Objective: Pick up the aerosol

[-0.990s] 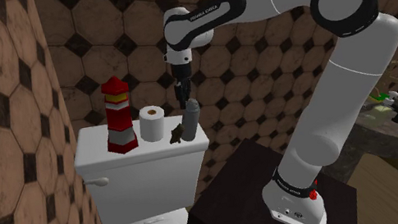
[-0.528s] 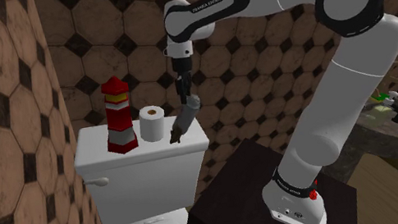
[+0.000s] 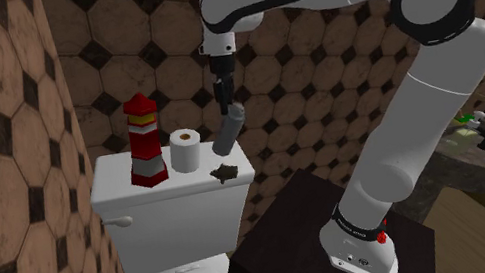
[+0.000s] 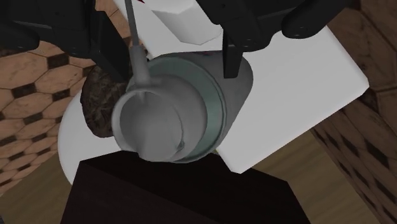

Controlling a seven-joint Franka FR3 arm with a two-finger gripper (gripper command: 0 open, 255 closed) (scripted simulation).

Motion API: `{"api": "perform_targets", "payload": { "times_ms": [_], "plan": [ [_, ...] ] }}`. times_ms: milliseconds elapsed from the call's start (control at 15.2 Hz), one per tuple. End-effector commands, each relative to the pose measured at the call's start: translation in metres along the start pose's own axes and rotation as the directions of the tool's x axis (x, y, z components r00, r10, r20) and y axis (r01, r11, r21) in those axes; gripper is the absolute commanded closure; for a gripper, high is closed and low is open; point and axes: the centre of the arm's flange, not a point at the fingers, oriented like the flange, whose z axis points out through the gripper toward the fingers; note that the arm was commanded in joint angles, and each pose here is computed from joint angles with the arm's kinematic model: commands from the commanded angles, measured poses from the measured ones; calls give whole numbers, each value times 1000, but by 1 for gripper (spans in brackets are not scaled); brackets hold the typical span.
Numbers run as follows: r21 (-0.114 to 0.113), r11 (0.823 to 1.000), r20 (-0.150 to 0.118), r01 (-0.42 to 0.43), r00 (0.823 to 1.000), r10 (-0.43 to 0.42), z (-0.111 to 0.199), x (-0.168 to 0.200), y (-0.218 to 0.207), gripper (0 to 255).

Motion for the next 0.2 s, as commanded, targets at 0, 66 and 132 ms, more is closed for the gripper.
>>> {"api": "perform_targets", "payload": {
  "times_ms": [0, 66, 132],
  "plan": [
    [0, 1000, 0, 0, 1000, 0, -10, -3, -2, 255],
    [0, 1000, 0, 0, 1000, 0, -11, -3, -2, 255],
    [0, 1000, 0, 0, 1000, 0, -11, -3, -2, 255]
  ]
}}
